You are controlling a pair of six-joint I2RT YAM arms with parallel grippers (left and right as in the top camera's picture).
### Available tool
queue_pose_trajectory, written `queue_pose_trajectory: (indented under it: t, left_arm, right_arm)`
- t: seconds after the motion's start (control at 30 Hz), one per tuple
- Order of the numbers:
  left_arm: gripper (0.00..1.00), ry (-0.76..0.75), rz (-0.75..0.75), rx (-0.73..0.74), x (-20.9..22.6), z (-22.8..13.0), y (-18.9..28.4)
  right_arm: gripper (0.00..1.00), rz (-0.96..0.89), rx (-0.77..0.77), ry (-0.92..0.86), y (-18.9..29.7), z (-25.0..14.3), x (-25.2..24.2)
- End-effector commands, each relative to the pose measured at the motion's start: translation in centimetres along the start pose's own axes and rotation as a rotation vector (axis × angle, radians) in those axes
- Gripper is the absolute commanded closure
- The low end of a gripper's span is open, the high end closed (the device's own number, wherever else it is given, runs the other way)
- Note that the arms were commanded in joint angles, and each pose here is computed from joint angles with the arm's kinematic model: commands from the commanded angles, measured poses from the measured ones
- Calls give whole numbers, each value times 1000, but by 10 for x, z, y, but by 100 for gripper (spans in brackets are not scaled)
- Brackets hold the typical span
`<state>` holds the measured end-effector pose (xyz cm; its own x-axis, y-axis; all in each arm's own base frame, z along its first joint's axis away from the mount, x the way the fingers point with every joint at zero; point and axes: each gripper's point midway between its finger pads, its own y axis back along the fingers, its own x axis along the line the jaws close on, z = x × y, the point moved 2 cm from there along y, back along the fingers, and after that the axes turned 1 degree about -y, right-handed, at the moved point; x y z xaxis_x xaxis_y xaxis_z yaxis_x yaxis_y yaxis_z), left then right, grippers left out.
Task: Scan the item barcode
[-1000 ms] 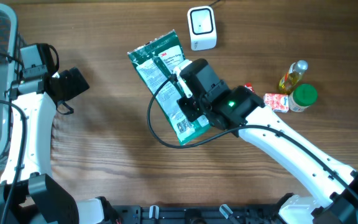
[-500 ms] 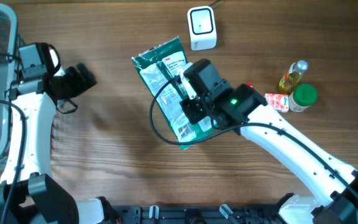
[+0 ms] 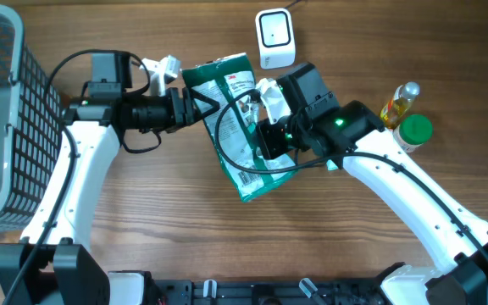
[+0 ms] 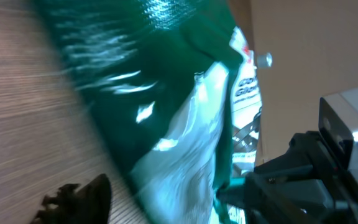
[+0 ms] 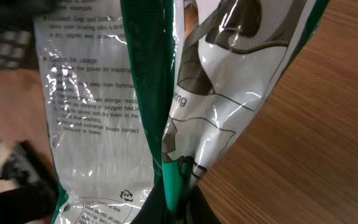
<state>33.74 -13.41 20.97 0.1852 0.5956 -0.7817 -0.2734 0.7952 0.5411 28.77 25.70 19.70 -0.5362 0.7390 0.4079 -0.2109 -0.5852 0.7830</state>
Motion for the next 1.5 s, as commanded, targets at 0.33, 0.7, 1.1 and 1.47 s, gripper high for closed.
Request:
queue_pose_trajectory:
  t: [0.33,0.7,1.1,1.47]
  left_arm:
    - [96,-79,-27,5,-17,0,-8]
    - [96,-111,-535,18,-67,2,44]
    - [96,-144,-638,30,-80,2,55]
    - [96,-161,-636,20,-80,4,56]
  right_arm:
    - [35,202,-17,11,7,8,28]
    - [20,472,-132,9,62,22,-15]
    - [29,850,-166,216,87,7,41]
    - [41,774,-47,235,60,-11,60]
